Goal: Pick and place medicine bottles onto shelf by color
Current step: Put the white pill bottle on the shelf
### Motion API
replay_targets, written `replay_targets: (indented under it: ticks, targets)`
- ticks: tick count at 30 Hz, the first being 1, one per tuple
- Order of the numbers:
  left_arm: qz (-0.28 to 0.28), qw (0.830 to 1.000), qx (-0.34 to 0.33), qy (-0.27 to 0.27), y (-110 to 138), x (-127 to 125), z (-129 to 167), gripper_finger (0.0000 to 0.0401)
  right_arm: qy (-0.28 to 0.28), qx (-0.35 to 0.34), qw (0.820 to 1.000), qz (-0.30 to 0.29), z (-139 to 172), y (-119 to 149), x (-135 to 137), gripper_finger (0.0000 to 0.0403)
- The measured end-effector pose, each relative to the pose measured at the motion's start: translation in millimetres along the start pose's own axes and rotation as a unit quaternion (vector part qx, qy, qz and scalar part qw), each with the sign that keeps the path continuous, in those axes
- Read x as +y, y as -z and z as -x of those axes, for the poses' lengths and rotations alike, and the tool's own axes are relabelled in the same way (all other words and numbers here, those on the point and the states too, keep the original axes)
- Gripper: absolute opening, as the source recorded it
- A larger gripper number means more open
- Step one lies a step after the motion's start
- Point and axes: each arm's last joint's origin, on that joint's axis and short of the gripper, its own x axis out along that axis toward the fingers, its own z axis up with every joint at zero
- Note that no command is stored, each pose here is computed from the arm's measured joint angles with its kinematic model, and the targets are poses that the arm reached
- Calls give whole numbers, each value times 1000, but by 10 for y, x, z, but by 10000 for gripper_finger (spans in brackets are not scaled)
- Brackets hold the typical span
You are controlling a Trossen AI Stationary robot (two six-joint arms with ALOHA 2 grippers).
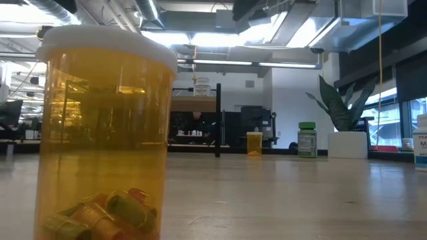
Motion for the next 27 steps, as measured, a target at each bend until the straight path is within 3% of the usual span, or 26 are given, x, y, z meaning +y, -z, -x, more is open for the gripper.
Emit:
replay_targets:
  ticks: [4,8,12,18,27]
  targets:
    - [-2,1000,-4,9,21,-57,23,209,1,15,1000,25,82,72,183,239]
    - [-9,1000,-17,-2,32,-94,40,209,62,50,996,31,176,212,303,239]
    - [-14,1000,-24,-1,37,-118,52,209,88,90,992,-24,210,320,291,239]
    - [-15,1000,-26,-1,37,-125,56,209,97,86,988,-85,231,311,54,239]
    - [-16,999,-31,0,27,-129,56,209,48,99,971,-211,333,376,-460,239]
